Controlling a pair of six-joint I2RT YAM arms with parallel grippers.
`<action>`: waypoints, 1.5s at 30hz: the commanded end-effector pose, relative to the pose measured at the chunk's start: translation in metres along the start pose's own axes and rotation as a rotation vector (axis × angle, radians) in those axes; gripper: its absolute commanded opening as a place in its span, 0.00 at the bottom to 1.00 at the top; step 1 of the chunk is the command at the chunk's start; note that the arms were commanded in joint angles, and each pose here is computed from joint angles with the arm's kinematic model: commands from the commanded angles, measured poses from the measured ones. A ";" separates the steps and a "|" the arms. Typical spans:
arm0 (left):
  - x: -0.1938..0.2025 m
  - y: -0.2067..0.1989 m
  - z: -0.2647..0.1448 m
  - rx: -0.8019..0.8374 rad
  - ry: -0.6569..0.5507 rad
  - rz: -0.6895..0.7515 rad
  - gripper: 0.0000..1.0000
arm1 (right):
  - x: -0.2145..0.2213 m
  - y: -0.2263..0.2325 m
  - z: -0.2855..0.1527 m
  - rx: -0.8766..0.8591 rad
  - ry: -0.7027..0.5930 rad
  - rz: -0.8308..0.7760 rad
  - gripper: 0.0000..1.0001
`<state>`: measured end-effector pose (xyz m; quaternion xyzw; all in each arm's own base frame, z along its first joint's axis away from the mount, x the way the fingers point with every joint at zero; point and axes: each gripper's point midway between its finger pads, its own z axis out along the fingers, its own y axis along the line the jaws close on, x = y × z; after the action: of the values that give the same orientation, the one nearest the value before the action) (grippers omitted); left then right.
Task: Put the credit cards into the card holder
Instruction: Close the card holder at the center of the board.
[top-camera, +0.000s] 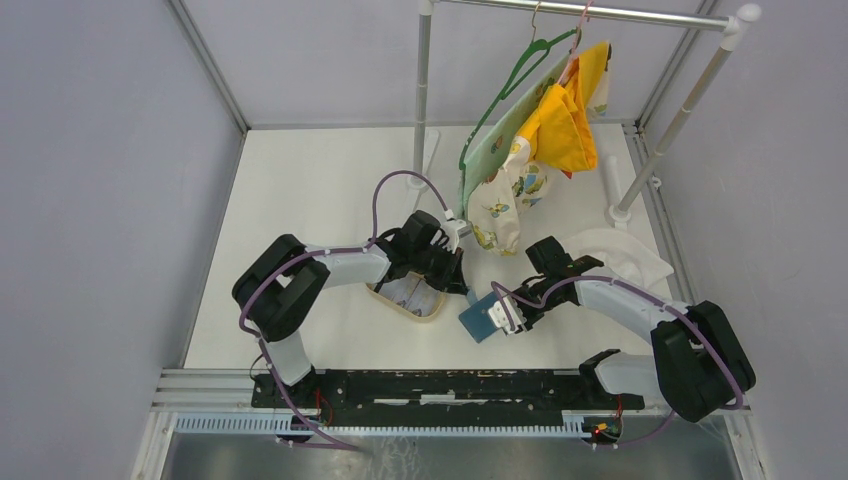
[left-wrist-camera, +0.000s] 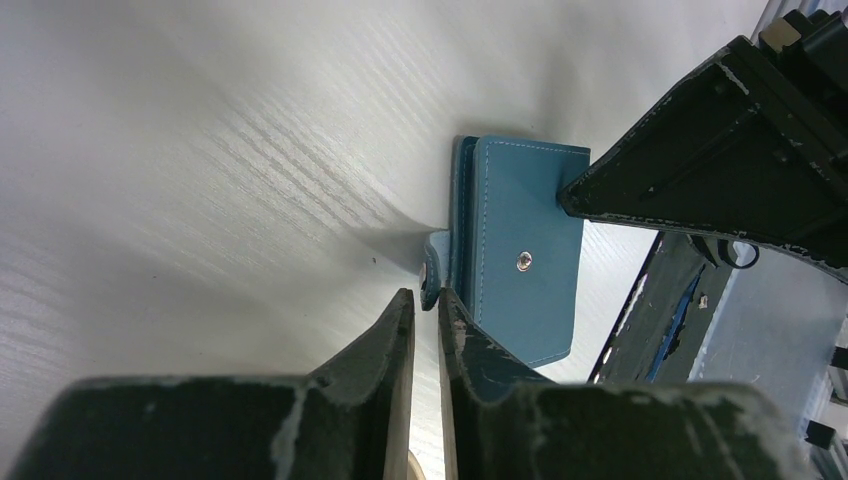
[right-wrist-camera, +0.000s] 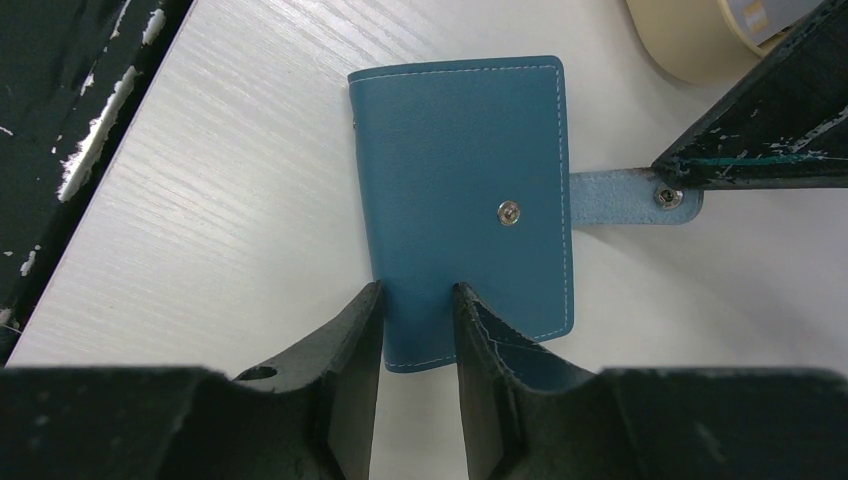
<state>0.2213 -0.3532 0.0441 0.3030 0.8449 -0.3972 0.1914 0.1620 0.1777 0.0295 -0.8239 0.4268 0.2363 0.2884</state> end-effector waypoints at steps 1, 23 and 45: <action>-0.023 -0.009 -0.003 0.039 -0.058 0.067 0.21 | 0.001 -0.002 0.001 -0.001 0.009 0.001 0.37; -0.028 -0.011 -0.004 0.058 -0.070 0.060 0.23 | 0.002 0.000 0.002 -0.014 0.011 0.006 0.37; -0.021 -0.018 -0.001 0.103 -0.056 0.057 0.02 | 0.001 0.002 0.003 -0.024 0.009 0.014 0.36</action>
<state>0.2200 -0.3568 0.0492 0.3083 0.8334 -0.4189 0.1869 0.1596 0.1766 0.0253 -0.8236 0.4304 0.2418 0.2791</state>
